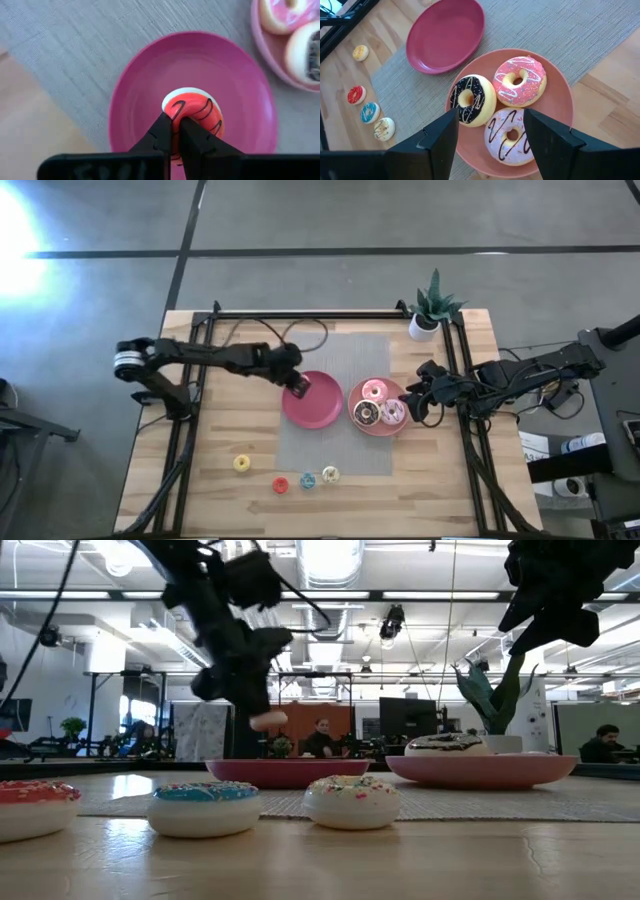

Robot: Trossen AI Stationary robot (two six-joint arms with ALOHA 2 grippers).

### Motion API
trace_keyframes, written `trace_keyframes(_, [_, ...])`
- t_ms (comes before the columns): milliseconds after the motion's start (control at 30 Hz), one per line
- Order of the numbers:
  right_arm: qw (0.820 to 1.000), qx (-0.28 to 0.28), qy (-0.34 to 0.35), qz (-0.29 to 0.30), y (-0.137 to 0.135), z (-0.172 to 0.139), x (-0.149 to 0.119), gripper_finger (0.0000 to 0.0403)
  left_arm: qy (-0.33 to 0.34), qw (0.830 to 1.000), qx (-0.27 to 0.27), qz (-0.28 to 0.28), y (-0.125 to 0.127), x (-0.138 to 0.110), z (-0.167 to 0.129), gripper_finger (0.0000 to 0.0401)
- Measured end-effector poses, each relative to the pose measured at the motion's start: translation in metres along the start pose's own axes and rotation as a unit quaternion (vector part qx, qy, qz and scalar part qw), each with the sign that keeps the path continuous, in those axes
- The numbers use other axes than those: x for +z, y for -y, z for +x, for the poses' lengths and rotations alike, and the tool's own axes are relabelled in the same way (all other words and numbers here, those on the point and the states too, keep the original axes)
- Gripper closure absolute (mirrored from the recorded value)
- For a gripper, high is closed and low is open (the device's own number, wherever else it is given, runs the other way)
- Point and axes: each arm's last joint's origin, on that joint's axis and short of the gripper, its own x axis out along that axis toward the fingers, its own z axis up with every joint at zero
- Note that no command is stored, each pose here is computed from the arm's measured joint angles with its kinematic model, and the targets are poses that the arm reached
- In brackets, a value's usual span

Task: Pick & Place donuts
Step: Put the small orange doughnut on the pink plate, then put the small yellow doughnut on the pink plate

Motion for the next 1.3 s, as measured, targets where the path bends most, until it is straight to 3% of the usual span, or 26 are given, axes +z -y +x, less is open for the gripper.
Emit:
trace_keyframes(300, [1.000, 0.010, -0.012, 0.002, -0.001, 0.000, -0.001, 0.0188, -0.070, 0.994, 0.078, 0.013, 0.001, -0.002, 0.040, 0.0399])
trace_keyframes(433, [1.000, 0.014, -0.018, 0.002, -0.001, 0.000, -0.001, 0.0188, -0.077, 0.993, 0.086, 0.012, 0.001, -0.003, 0.042, 0.0367])
trace_keyframes(667, [1.000, 0.014, -0.018, -0.002, -0.001, 0.000, -0.001, 0.0188, -0.076, 0.994, 0.082, 0.011, 0.002, -0.001, 0.028, 0.0280])
trace_keyframes(900, [1.000, 0.013, -0.018, -0.006, -0.001, 0.000, -0.001, 0.0188, -0.072, 0.993, 0.082, 0.033, 0.004, -0.003, -0.009, 0.0260])
trace_keyframes(1033, [1.000, 0.014, -0.019, -0.010, -0.001, 0.000, -0.001, 0.0188, -0.077, 0.991, 0.033, 0.106, 0.024, -0.021, -0.043, 0.0261])
trace_keyframes(1133, [1.000, 0.014, -0.020, -0.014, -0.001, 0.000, -0.001, 0.0188, -0.127, 0.979, 0.027, 0.157, 0.034, -0.048, -0.059, 0.0262])
trace_keyframes(1300, [0.999, 0.014, -0.020, -0.025, -0.001, 0.000, -0.001, 0.0188, -0.229, 0.960, 0.029, 0.161, 0.040, -0.095, -0.072, 0.0262])
